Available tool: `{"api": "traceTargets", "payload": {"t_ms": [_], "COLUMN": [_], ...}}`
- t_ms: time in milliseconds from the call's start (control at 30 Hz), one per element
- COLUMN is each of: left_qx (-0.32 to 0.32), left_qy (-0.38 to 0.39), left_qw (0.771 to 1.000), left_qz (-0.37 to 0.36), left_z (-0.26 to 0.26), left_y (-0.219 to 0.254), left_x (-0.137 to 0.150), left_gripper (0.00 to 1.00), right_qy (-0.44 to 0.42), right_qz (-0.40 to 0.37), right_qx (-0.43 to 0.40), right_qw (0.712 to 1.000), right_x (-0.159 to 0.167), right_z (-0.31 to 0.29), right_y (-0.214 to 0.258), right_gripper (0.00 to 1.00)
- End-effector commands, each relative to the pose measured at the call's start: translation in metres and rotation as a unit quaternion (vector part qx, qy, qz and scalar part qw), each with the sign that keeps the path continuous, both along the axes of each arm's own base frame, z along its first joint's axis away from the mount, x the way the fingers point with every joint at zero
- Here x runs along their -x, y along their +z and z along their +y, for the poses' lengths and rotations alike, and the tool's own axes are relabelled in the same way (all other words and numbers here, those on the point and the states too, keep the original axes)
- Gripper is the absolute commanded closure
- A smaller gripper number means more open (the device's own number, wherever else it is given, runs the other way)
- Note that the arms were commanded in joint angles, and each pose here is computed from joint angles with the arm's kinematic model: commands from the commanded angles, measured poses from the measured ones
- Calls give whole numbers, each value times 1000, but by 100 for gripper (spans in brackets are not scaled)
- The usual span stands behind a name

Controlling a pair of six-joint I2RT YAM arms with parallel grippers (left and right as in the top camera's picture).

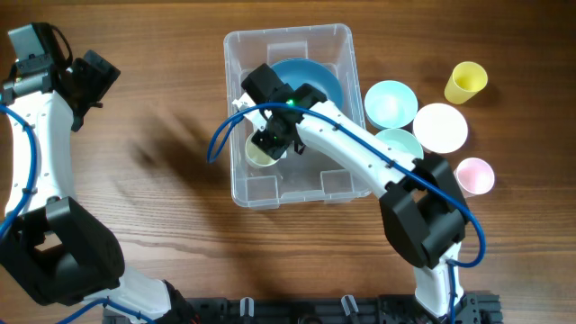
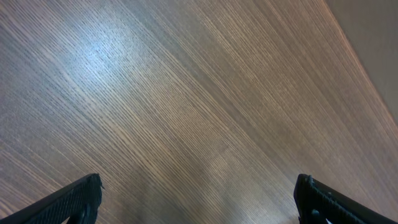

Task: Pack container
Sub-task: 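Carry the white cup into the container's lower-left corner and release, then move the right gripper to the yellow cup and grasp it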

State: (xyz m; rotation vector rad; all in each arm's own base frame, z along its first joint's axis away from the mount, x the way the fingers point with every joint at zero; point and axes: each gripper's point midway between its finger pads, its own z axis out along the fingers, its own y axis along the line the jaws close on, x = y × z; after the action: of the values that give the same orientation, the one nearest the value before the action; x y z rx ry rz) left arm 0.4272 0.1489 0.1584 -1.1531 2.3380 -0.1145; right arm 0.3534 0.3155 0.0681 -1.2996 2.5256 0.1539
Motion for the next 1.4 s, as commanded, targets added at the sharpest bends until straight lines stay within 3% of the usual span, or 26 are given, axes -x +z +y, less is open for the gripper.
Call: {"api": "traceTargets", "payload": {"t_ms": [0,33,67,100,367,500,633,800,967,1167,1367], "left_qx": [-1,-1,-1,-1,-1,-1,-1,-1,-1,-1,-1], "left_qy": [-1,-1,-1,-1,-1,-1,-1,-1,-1,-1,-1], "left_qw": [1000,1000,1000,1000,1000,1000,1000,1000,1000,1000,1000], "left_qz": [-1,-1,-1,-1,-1,-1,-1,-1,-1,-1,-1], "left_z": [2,2,2,2,2,2,2,2,2,2,2], "left_y": [0,1,0,1,1,1,0,0,0,1,0], "left_x": [-2,-2,-2,-2,-2,-2,-2,-2,-2,-2,-2], "left_gripper": [0,0,0,0,0,0,0,0,0,0,0], "right_qy": [-6,-6,-6,-6,-23,-32,-50,-200,-378,-533,-610], "right_qz": [1,0,0,0,-12,-44,-111,-212,-250,-199,-112], "right_qx": [-6,-7,-7,-7,-33,-68,-119,-133,-131,-80,-57], "right_qw": [1000,1000,1000,1000,999,996,985,947,882,819,783], "right_x": [-1,-1,-1,-1,-9,-20,-34,-66,-85,-84,-90], "right_z": [4,5,5,5,13,20,10,-81,-220,-359,-428], "right_y": [-4,-4,-4,-3,15,57,138,225,268,229,151], "right_gripper": [95,92,76,68,56,45,37,20,17,14,14]}}
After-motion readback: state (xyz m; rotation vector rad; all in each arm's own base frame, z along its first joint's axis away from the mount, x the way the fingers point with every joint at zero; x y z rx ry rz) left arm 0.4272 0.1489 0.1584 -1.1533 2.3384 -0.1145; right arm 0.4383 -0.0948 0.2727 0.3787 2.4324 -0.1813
